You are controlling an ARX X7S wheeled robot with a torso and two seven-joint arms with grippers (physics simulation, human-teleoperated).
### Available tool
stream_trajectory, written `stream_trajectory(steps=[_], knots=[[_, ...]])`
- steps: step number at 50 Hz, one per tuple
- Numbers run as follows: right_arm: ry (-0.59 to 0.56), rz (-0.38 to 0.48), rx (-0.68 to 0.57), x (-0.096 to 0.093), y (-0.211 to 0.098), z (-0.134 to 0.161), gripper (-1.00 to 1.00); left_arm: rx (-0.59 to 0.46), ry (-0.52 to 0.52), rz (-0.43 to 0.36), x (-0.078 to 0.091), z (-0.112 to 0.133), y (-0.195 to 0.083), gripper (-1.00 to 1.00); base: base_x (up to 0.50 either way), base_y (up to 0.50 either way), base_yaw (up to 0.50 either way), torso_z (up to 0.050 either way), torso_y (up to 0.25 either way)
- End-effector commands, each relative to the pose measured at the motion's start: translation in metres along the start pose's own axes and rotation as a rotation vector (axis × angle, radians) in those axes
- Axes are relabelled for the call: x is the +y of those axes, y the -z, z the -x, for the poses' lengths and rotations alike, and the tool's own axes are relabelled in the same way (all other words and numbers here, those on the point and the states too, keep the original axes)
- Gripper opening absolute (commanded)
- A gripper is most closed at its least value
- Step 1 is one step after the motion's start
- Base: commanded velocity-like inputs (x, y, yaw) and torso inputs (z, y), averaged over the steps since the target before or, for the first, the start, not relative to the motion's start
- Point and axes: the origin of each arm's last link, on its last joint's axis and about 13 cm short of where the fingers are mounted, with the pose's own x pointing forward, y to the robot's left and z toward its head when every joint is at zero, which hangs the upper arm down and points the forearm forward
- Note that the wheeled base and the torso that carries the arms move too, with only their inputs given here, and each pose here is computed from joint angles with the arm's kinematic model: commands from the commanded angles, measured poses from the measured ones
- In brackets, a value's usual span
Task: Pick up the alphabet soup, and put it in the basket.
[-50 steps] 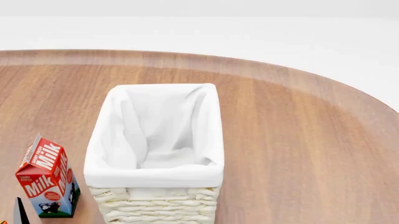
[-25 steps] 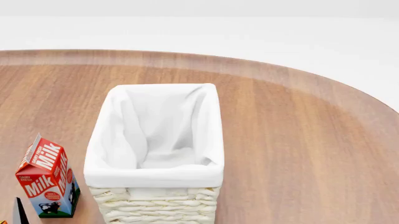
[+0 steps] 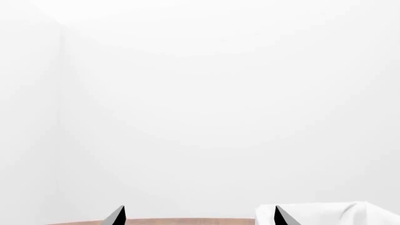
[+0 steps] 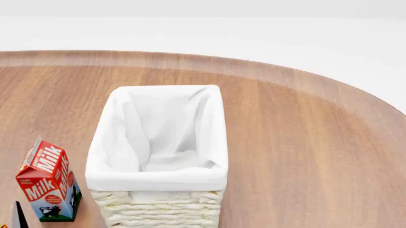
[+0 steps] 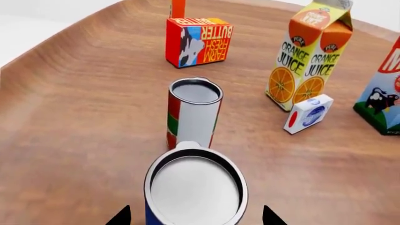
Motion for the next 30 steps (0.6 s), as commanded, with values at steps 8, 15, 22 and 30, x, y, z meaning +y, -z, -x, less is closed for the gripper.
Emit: stream_trajectory(steps=[8,15,22,30], knots=[[-0.004,0.018,0.006,-0.0009,-0.0002,-0.0055,1.0,-0.003,-0.001,-0.001,-0.0001,0.0008,-0.0012,1.0,0.0,0.0,0.0,0.0,0.0],[-0.002,0.013,0.007,-0.0033,0.0024,-0.0084,1.0,-0.01,-0.005,-0.002,0.0005,0.0006,-0.0005,1.0,0.0,0.0,0.0,0.0,0.0],[-0.005,0.012,0.009,-0.0042,0.0021,-0.0092,1.0,-0.011,-0.005,-0.001,0.0005,0.0006,-0.0006,1.0,0.0,0.0,0.0,0.0,0.0],[-0.011,0.013,0.013,-0.0053,0.0025,-0.0123,1.0,-0.011,-0.006,-0.002,0.0006,0.0005,-0.0012,1.0,0.0,0.0,0.0,0.0,0.0]])
